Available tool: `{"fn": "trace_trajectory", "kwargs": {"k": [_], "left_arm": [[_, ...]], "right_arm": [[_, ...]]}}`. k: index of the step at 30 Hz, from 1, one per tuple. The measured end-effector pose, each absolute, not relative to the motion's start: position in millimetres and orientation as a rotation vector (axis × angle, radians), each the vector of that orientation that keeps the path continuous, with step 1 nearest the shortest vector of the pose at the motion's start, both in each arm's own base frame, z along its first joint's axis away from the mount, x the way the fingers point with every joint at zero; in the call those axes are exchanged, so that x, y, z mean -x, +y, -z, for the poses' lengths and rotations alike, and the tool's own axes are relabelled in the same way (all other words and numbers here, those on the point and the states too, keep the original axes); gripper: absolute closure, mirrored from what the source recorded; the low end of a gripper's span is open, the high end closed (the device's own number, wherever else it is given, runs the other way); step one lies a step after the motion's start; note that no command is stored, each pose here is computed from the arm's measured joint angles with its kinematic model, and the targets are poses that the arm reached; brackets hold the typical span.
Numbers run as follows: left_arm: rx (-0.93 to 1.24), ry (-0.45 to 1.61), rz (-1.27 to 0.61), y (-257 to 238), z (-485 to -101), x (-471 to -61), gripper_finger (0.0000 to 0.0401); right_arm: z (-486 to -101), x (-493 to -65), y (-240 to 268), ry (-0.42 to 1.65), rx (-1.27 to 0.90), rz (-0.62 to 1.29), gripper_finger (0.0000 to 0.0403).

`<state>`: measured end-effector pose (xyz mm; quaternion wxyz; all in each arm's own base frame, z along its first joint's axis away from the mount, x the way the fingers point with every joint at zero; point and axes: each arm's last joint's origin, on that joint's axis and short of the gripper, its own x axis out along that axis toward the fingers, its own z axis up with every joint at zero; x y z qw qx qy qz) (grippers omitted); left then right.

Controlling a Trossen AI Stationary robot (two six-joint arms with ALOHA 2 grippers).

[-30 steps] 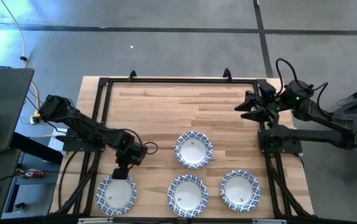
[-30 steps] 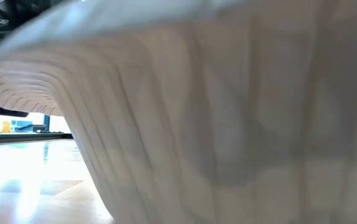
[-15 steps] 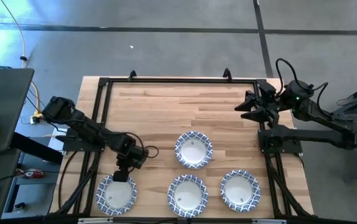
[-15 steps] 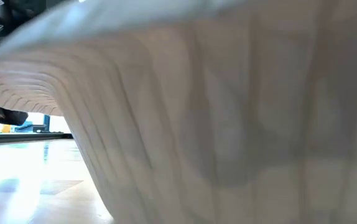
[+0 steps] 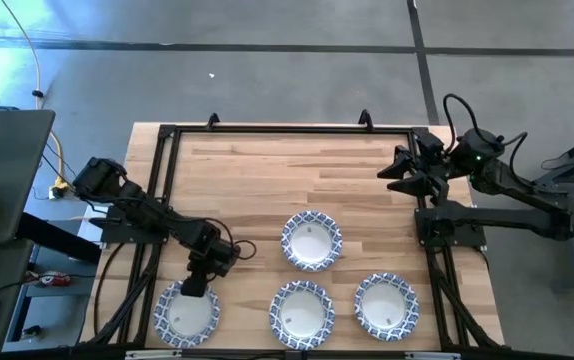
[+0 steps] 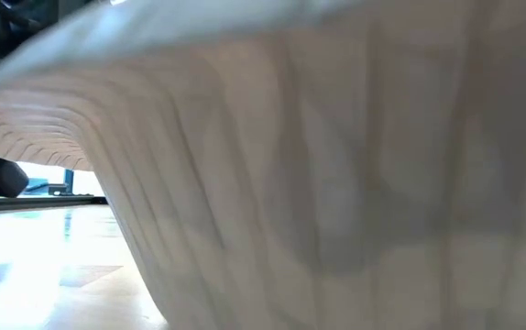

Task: Nest bowls inside each other
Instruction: Stack the white patterned bowl on top of the other white patterned bowls

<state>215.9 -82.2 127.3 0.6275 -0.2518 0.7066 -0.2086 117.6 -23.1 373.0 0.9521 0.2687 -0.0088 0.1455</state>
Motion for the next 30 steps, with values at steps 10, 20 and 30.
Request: {"fn": "trace_trajectory", "kwargs": {"k": [10,20,30], "left_arm": [[0.583,1.622,0.486,-82,-127,-216,0.0379],[0.68,1.615,0.532,-74,-129,-218,0.0374],[0.7,1.495,0.571,-53,-158,-239,0.0377]], "right_arm": [[-373,-118,-23,-0.015,-0.548,-0.294,0.0197],[-372,-118,-23,-0.015,-0.551,-0.283,0.0197],[-370,-118,-24,0.004,-0.559,-0.267,0.0197]]}}
